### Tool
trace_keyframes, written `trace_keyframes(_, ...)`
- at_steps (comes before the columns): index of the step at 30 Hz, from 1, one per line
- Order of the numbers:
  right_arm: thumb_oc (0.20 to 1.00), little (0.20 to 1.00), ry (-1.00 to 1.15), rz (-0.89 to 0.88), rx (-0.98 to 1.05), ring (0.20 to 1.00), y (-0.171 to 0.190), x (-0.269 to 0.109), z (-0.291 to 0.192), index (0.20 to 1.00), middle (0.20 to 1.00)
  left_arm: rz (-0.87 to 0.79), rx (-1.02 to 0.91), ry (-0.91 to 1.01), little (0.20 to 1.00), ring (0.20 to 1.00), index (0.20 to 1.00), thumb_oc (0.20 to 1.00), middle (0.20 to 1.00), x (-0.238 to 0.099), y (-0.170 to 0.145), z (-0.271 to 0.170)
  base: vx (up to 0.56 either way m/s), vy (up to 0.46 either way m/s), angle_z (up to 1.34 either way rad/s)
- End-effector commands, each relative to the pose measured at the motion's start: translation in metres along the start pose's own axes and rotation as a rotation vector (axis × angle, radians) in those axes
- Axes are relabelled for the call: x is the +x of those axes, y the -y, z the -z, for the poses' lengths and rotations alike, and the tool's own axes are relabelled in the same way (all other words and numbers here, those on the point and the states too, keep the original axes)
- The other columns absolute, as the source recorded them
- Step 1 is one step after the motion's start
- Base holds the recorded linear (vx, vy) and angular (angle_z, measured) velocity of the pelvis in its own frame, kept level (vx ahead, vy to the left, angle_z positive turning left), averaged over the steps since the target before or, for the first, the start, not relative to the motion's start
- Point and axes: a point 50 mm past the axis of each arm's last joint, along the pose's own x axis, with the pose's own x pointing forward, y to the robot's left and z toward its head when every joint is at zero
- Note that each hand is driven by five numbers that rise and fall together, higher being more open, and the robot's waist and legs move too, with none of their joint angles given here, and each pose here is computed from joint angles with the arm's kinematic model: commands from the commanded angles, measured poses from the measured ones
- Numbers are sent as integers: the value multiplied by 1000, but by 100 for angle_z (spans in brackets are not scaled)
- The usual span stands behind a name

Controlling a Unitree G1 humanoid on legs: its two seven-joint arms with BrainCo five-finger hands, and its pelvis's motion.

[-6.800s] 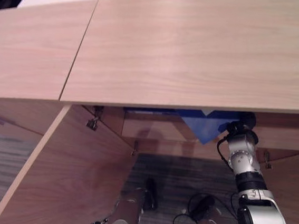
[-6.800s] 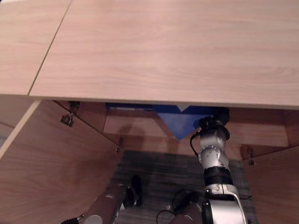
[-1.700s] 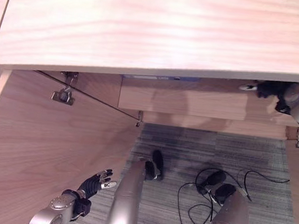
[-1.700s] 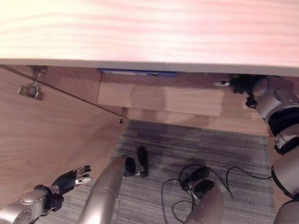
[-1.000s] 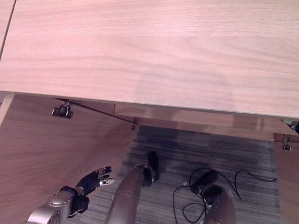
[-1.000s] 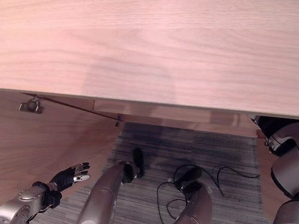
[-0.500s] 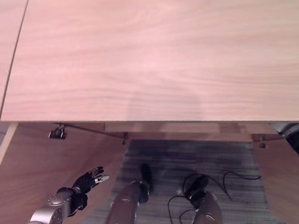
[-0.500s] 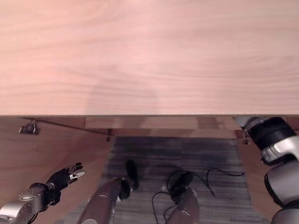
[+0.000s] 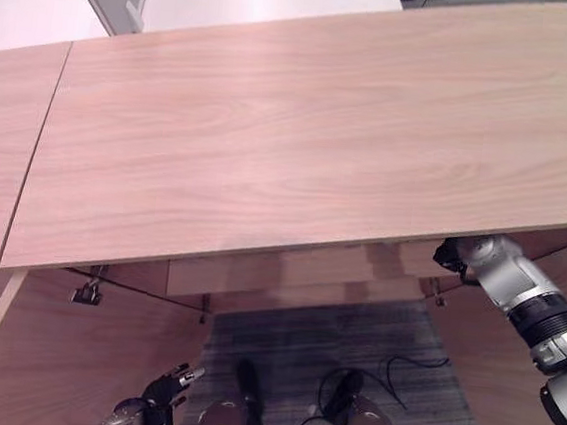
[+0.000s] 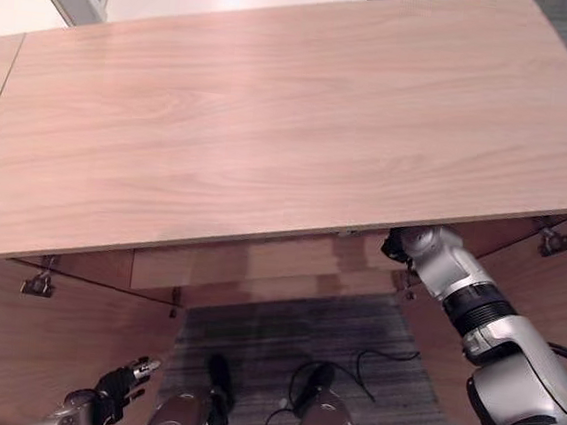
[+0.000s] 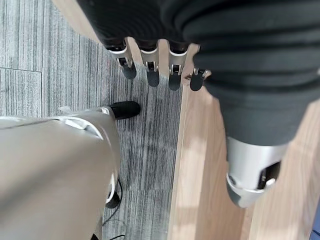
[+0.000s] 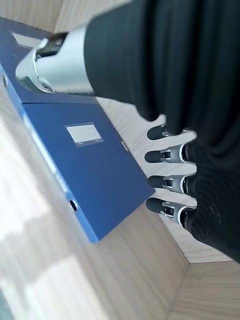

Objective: Put the empty folder in the office cabinet

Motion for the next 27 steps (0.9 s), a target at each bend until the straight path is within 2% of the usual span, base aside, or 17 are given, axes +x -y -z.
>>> trace_keyframes(1, 1000, 1000, 8, -19, 70, 1000, -14, 9, -2, 1000, 1000, -13, -20, -2, 1000, 1000, 1000, 1000, 1000, -3, -3, 7, -56, -137, 3)
trace_keyframes(9, 1000, 1000, -68, -106, 121, 1000, -47, 5, 19, 1000, 1000, 5, -7, -1, 1000, 1000, 1000, 1000, 1000, 3, 7, 2, -75, -38, 6)
trace_keyframes(16, 1000, 1000, -186, -212, 133, 1000, -78, -21, 60, 1000, 1000, 90, 69, 25, 1000, 1000, 1000, 1000, 1000, 1, 18, -7, -209, 154, 56)
trace_keyframes(27, 1000, 1000, -179, -258, 191, 1000, -107, -22, 58, 1000, 1000, 72, 60, -32, 1000, 1000, 1000, 1000, 1000, 0, 10, 8, -137, 77, 19)
